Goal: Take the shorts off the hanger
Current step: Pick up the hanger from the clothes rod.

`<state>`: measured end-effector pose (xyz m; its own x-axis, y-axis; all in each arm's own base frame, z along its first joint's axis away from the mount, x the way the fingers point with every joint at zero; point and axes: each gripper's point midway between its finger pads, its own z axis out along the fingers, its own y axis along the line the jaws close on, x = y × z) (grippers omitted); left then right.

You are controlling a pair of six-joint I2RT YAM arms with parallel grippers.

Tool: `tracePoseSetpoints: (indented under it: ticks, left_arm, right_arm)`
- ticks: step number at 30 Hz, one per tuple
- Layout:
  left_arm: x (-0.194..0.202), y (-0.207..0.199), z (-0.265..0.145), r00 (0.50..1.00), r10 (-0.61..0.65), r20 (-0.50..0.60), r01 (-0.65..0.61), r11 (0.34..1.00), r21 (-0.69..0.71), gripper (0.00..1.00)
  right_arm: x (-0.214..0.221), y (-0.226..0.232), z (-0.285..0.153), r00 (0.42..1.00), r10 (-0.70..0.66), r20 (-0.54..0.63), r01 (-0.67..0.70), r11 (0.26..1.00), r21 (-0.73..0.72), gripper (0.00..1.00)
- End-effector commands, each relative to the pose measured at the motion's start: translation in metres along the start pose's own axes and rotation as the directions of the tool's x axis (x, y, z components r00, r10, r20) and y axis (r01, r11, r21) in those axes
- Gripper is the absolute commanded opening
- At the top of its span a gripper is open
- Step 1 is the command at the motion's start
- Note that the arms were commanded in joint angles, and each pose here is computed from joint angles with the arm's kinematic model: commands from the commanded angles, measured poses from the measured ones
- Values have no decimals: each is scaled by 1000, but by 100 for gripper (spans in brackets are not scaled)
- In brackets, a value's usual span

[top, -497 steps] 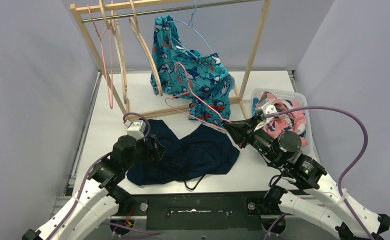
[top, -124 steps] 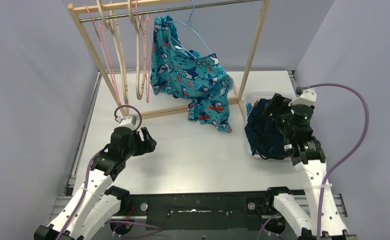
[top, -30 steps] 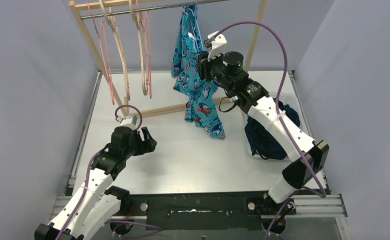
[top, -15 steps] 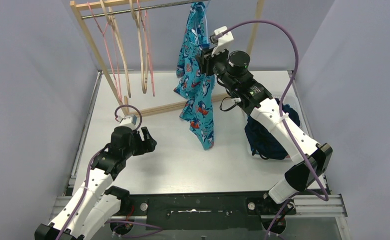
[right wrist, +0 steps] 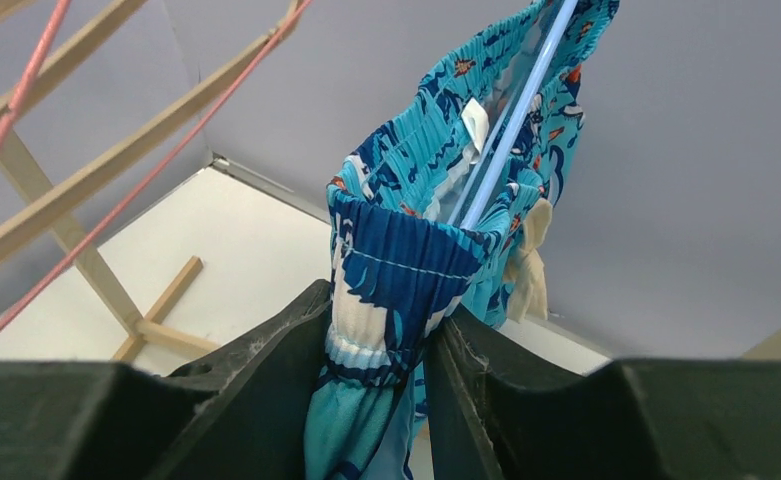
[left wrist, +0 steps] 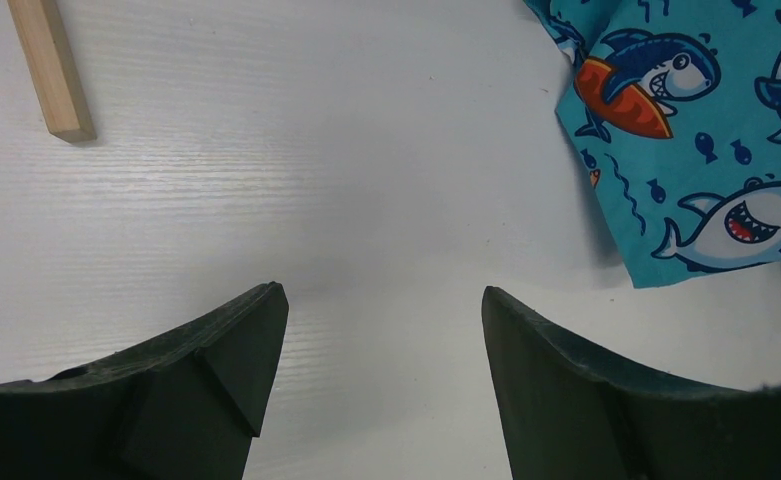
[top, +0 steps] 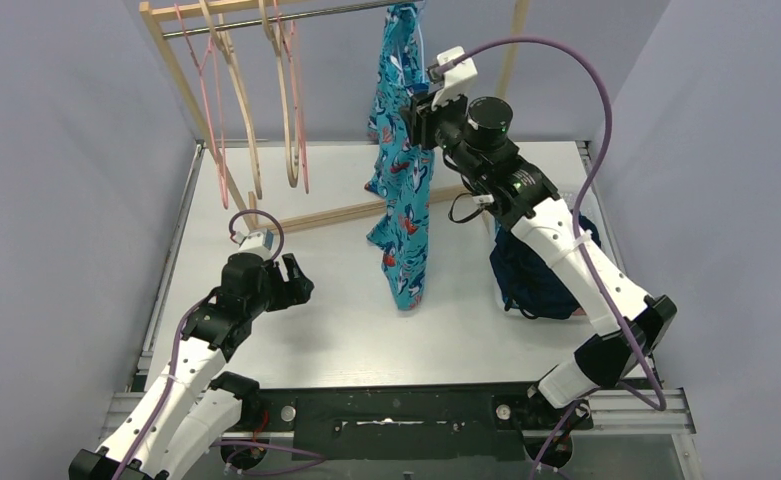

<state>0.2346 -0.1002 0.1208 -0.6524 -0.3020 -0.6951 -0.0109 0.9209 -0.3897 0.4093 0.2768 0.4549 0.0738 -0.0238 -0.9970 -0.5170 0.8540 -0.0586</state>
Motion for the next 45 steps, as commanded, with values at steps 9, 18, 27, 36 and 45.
tracePoseSetpoints:
  ticks: [9,18,27,36,45]
  left_arm:
    - [-22,-10,-2,997,-8,72,5,999,34,71]
    - [-24,-10,-2,997,-10,82,7,1000,31,71]
    - [-26,-9,-5,996,-15,92,13,1000,22,71]
    - [-20,-15,-1,998,-9,62,5,998,60,71]
    - [-15,-39,-3,999,41,20,-44,979,199,87]
  right_arm:
    - [-43,9,-56,990,-107,93,114,991,-75,0]
    - [-37,7,-65,983,-141,115,150,986,-77,0]
    - [-72,17,-92,966,-169,196,201,967,-158,0]
    - [20,44,-141,998,-2,56,18,956,-291,0]
    - [150,82,-182,933,234,-273,-322,883,-343,0]
